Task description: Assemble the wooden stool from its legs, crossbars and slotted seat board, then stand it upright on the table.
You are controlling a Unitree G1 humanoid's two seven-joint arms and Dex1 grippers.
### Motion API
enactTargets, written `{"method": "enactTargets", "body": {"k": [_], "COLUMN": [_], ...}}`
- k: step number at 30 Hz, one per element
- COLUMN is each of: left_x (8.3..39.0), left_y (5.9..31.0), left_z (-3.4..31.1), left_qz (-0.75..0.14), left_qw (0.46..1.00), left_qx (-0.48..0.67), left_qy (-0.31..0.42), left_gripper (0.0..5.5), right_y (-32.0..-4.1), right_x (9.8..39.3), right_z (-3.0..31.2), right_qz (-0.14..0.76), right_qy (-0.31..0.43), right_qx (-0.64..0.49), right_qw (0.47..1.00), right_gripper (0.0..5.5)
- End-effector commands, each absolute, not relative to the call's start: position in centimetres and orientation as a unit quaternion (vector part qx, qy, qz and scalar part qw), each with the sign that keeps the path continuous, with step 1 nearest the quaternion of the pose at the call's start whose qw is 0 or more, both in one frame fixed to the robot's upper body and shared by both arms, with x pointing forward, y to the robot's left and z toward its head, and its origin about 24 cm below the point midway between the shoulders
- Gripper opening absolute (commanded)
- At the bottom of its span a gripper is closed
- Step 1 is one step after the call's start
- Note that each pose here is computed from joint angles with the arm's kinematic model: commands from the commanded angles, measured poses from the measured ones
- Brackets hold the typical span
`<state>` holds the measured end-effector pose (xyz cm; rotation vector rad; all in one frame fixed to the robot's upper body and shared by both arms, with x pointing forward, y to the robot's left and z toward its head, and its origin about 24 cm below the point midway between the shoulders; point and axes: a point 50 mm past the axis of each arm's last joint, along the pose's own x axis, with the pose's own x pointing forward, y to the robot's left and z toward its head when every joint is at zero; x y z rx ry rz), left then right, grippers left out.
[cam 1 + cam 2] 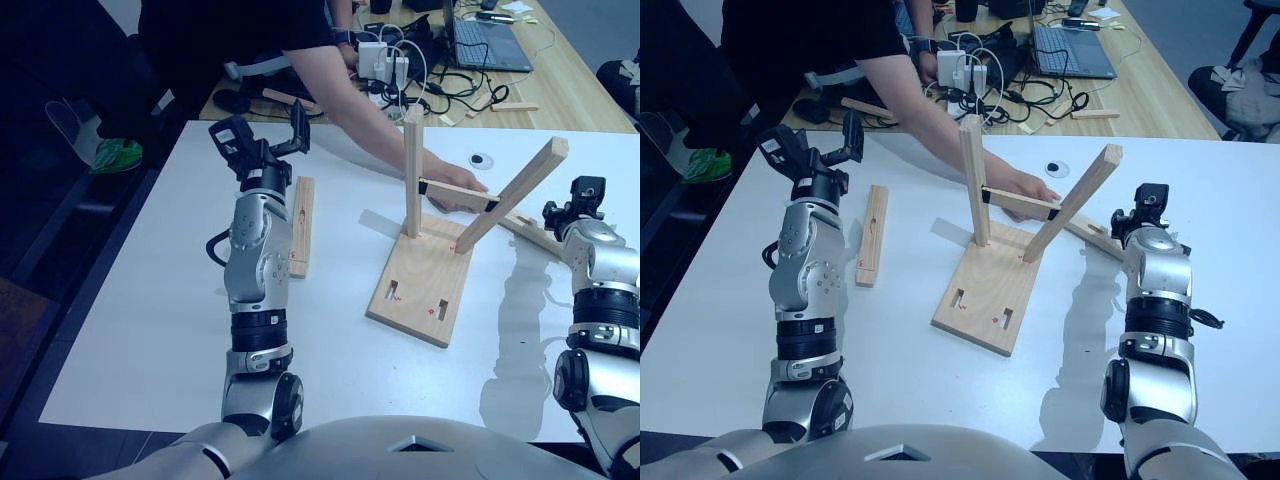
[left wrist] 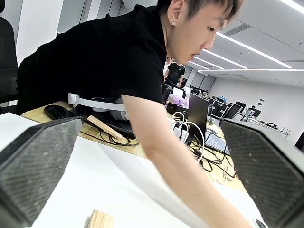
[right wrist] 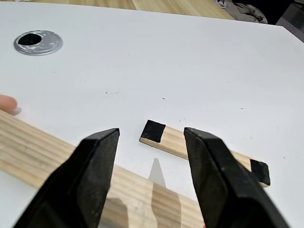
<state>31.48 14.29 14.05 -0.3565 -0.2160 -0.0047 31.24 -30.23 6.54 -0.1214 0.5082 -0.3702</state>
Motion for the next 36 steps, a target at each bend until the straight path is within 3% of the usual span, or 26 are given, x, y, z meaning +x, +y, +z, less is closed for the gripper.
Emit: {"method": "enactTargets", "body": {"k": [1,7,12,16,21,28,30,32,36], "left_x": [31.6,31.6,31.6,31.6,31.6,31.7,31.7,31.7,31.7], "left_y": [14.4,14.3,14.4,14.3,14.4,14.6,14.6,14.6,14.6], "left_z": [13.9,13.8,13.9,14.0,14.0,13.9,13.9,13.9,13.9], "left_qz": [0.0,-0.001,-0.002,-0.004,-0.004,-0.003,-0.004,-0.005,-0.004], "left_qw": [0.979,0.979,0.98,0.981,0.982,0.982,0.982,0.982,0.982], "left_qx": [-0.179,-0.182,-0.176,-0.169,-0.164,-0.166,-0.166,-0.167,-0.166], "left_qy": [-0.099,-0.096,-0.096,-0.097,-0.096,-0.089,-0.088,-0.087,-0.088], "left_gripper": [5.4,5.4,5.4,5.4,5.4,5.4,5.4,5.4,5.4], "right_y": [-30.8,-31.8,-35.6,-36.7,-36.6,-34.4,-34.5,-34.5,-36.5], "right_x": [31.1,31.0,30.7,30.0,29.2,29.9,30.1,31.4,32.2], "right_z": [7.3,7.4,6.6,4.7,2.8,1.9,2.2,3.9,7.2], "right_qz": [-0.201,-0.22,-0.298,-0.33,-0.319,-0.2,-0.193,-0.188,-0.275], "right_qy": [0.222,0.223,0.247,0.274,0.319,0.373,0.362,0.293,0.194], "right_qx": [-0.069,-0.067,-0.02,0.022,0.055,0.05,0.035,0.022,-0.02], "right_qw": [0.952,0.947,0.922,0.903,0.891,0.905,0.911,0.937,0.941], "right_gripper": [2.53,2.53,2.53,2.53,2.53,2.53,2.53,2.53,2.53]}}
